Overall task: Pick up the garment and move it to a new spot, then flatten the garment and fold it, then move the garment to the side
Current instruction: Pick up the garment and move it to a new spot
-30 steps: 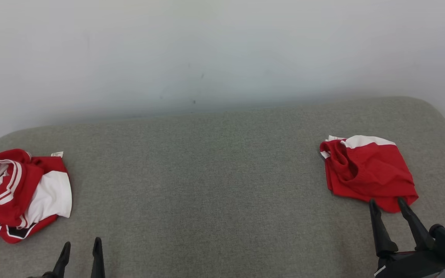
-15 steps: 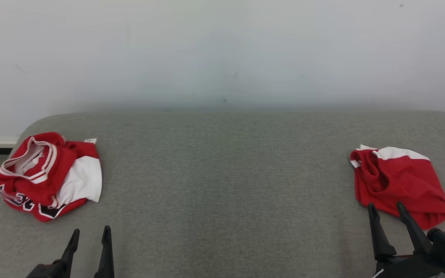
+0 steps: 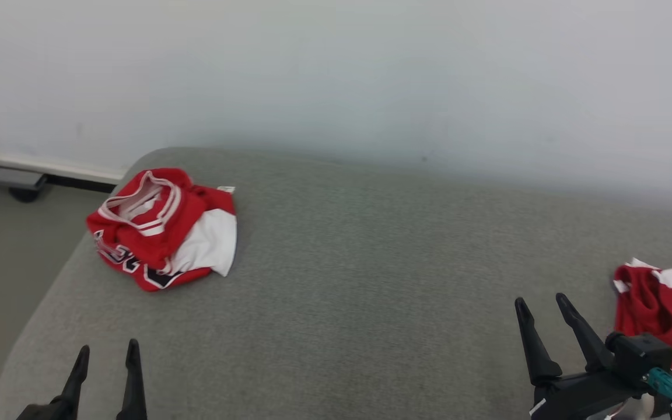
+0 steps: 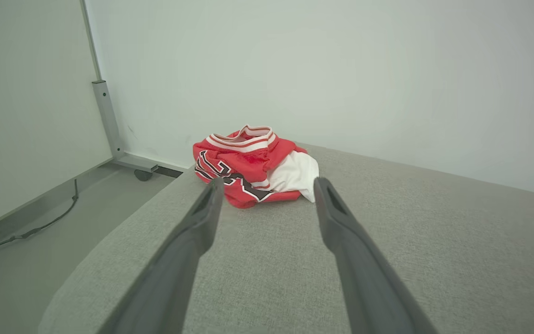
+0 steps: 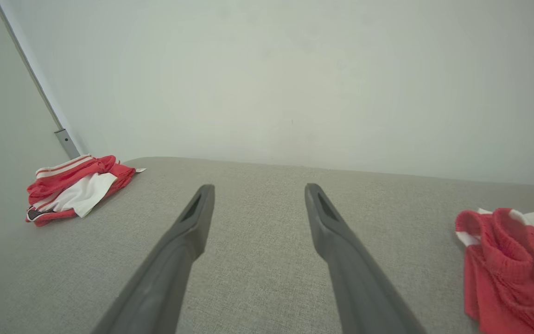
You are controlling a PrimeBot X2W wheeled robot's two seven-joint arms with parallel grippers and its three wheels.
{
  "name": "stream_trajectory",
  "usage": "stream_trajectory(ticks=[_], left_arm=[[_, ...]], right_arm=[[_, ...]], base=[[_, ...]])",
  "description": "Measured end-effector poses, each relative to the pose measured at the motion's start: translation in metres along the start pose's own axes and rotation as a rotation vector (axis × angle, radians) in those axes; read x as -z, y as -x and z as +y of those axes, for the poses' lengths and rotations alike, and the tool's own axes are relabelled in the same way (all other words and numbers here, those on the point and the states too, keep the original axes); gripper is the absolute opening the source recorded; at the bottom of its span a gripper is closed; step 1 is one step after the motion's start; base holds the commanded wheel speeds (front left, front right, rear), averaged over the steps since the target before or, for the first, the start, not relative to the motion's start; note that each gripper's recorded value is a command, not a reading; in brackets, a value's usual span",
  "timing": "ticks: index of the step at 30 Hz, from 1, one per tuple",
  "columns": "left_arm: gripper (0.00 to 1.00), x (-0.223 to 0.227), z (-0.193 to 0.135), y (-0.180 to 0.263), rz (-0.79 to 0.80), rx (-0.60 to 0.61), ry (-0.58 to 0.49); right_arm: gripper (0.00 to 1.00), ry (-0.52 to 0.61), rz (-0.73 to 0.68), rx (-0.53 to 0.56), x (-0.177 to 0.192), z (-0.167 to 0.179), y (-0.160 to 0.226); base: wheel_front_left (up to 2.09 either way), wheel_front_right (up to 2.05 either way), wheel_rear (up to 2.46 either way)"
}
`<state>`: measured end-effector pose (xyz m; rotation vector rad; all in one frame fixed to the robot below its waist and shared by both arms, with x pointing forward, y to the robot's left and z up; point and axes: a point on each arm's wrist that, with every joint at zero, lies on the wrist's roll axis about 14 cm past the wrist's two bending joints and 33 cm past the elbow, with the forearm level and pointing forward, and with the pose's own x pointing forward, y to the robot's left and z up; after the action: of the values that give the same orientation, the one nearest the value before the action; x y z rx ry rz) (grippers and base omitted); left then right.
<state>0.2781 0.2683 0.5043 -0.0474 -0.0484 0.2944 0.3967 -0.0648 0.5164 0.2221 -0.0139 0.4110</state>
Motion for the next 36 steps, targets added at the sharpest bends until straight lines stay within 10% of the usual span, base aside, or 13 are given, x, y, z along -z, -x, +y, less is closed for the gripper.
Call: stream_trajectory(ticks=[17, 36], left_arm=[[1.0, -0.003, 0.1, 0.063, -0.007, -0.379, -0.013], [1.0, -0.023, 0.081, 0.027, -0.028, -0.242, -0.01]], right_arm=[[1.0, 0.012, 0.018, -0.349, 0.009, 0.111, -0.067], [1.0, 0.034, 0.082, -0.353, 0.029, 0.105, -0.069]], base=[[0.0, 0.0, 0.0], [0.0, 0.0, 0.0]])
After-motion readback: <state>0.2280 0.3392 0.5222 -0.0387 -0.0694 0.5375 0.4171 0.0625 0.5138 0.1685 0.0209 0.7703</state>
